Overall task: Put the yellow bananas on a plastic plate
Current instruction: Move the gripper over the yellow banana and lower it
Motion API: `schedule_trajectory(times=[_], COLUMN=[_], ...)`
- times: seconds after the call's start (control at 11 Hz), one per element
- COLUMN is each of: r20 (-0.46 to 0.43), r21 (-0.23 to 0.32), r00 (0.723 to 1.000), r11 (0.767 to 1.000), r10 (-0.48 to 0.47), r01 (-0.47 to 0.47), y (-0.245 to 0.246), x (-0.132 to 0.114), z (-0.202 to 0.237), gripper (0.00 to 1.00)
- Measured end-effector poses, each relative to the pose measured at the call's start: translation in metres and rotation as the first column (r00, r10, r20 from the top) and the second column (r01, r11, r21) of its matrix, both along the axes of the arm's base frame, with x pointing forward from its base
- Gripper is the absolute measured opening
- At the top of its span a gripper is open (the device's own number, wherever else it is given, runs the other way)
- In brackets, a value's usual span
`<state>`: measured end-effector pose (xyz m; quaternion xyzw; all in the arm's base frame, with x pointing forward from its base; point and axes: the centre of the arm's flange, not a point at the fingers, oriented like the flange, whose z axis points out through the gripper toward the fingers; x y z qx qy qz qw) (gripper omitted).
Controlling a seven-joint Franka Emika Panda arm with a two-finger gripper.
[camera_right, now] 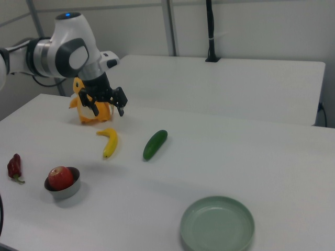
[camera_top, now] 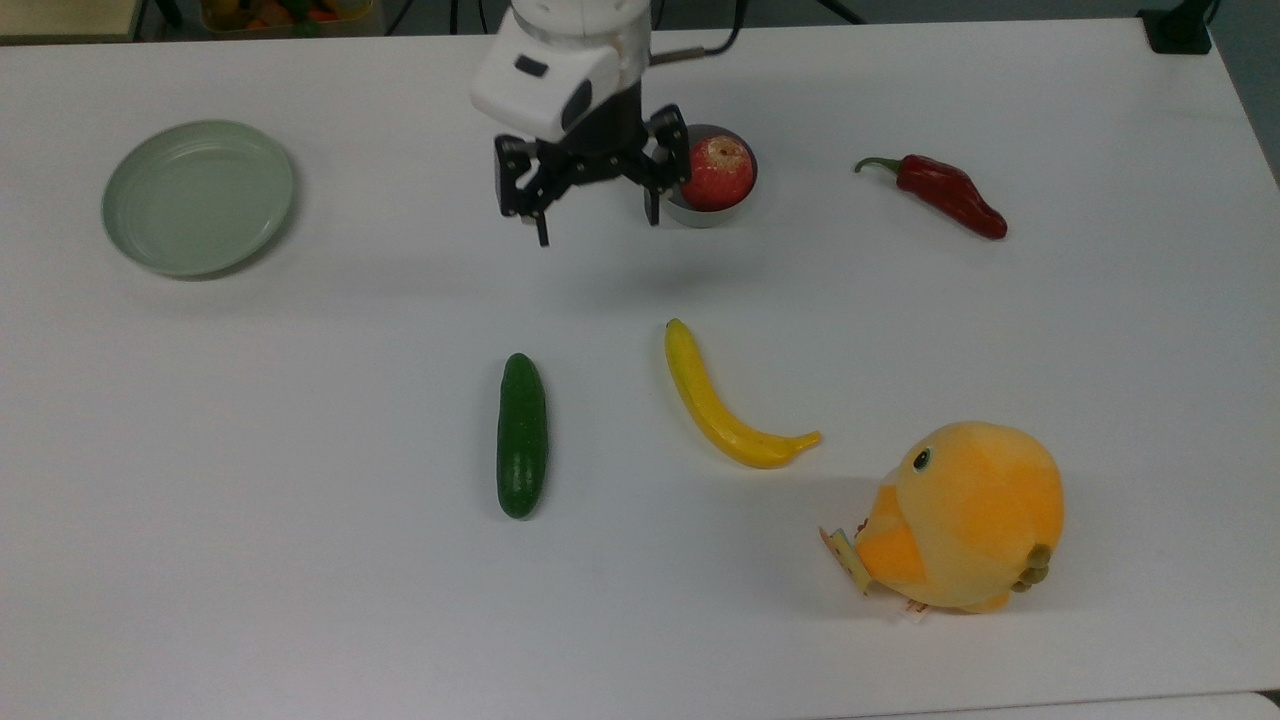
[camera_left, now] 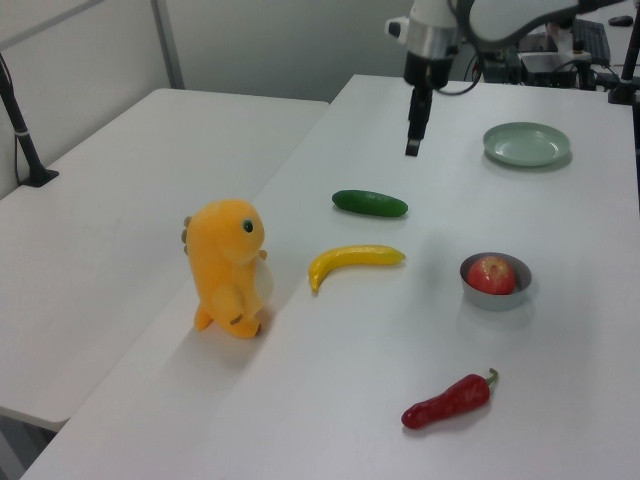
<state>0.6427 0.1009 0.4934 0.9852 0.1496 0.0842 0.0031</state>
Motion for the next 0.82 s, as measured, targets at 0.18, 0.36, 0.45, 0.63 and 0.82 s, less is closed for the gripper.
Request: schedule_trajectory(times=[0.18, 0.36, 0.45, 0.63, 0.82], r20=[0.016, 0.030, 0.044, 0.054, 0.057], r21=[-0.002, 0.003, 0.010, 0.015, 0.014], r00=[1.000, 0.999, 0.999, 0.999, 0.998], r11=[1.000, 0.999, 1.000, 1.000, 1.000], r10=[0.025, 0.032, 0.023, 0.009, 0.019], r01=[-0.024, -0.032, -0.023, -0.010, -0.020], y=[0.020, 0.039, 0.048, 0.064, 0.075], x=[0.013, 0.023, 0.028, 0.034, 0.036], z=[-0.033, -0.067, -0.084, -0.116, -0.140], gripper=[1.00, 1.00, 1.00, 1.00, 1.00])
